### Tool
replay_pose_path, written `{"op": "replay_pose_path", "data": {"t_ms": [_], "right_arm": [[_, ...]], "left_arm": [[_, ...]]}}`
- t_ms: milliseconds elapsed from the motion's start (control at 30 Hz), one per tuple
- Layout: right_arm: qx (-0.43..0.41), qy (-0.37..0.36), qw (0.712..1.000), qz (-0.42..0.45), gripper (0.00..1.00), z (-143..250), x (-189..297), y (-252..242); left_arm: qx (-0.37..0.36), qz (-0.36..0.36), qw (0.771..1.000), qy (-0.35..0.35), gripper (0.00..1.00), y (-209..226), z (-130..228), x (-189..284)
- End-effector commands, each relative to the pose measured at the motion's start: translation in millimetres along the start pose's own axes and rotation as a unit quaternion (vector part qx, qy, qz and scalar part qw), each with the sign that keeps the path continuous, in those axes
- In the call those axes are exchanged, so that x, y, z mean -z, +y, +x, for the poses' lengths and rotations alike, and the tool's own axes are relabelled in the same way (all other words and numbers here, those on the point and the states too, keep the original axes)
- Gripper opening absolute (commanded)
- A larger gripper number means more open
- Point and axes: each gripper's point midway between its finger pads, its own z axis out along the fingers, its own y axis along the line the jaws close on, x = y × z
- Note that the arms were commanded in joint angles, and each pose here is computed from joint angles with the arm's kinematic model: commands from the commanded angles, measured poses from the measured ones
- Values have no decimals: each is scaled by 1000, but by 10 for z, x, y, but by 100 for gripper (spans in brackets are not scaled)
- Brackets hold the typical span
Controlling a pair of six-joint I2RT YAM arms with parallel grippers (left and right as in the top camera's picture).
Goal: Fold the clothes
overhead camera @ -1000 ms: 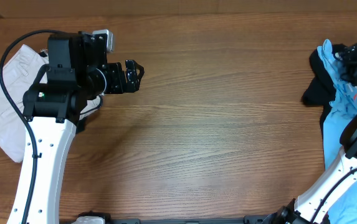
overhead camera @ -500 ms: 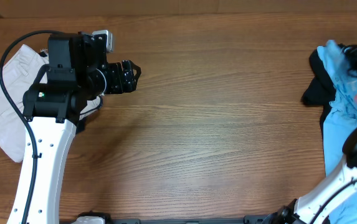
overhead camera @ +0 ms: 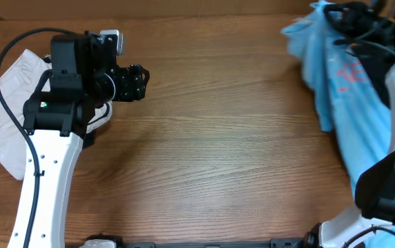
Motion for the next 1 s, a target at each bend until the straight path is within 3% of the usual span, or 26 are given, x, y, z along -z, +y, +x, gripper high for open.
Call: {"op": "replay_pose_path", "data": {"t_ms": [0,233,400,500,567,600,633,667,700,733,767,967], "right_arm": [[93,8,992,-83,4,112,88,1029],[135,91,978,-133,4,822,-317,1755],[135,45,990,6,5,633,-410,1314],[127,28,991,36,4,507,-358,1133],[126,31,991,34,4,524,-373,1130],[125,39,991,24,4,569,-394,1167],[125,45,991,16,4,600,-405,1199],[125,50,991,3,4,637,-416,1253],[128,53,990,-8,4,664,-434,1318],[130,53,990,-11,4,669,-444,1345],[133,54,989,-19,4,685,-457,1394],[144,66,983,-94,4,744,-436,1672]], "left_arm": [[-29,-22,998,-53,71,-39,-314,256],[-76,-43,993,-84,76,-61,-479,509],[-84,-53,993,-63,79,-15,-379,496],[-83,-53,993,-59,83,-12,-365,481],[-82,-37,995,-50,90,-51,-333,431],[-82,-18,996,-43,100,-105,-311,388],[-81,-4,996,-38,98,-142,-293,350],[-81,14,996,-30,80,-190,-273,302],[-86,47,995,-14,53,-286,-215,211],[-89,72,993,3,52,-375,-153,133],[-89,89,992,23,70,-451,-73,29],[-123,118,975,140,77,-592,432,-862]]}}
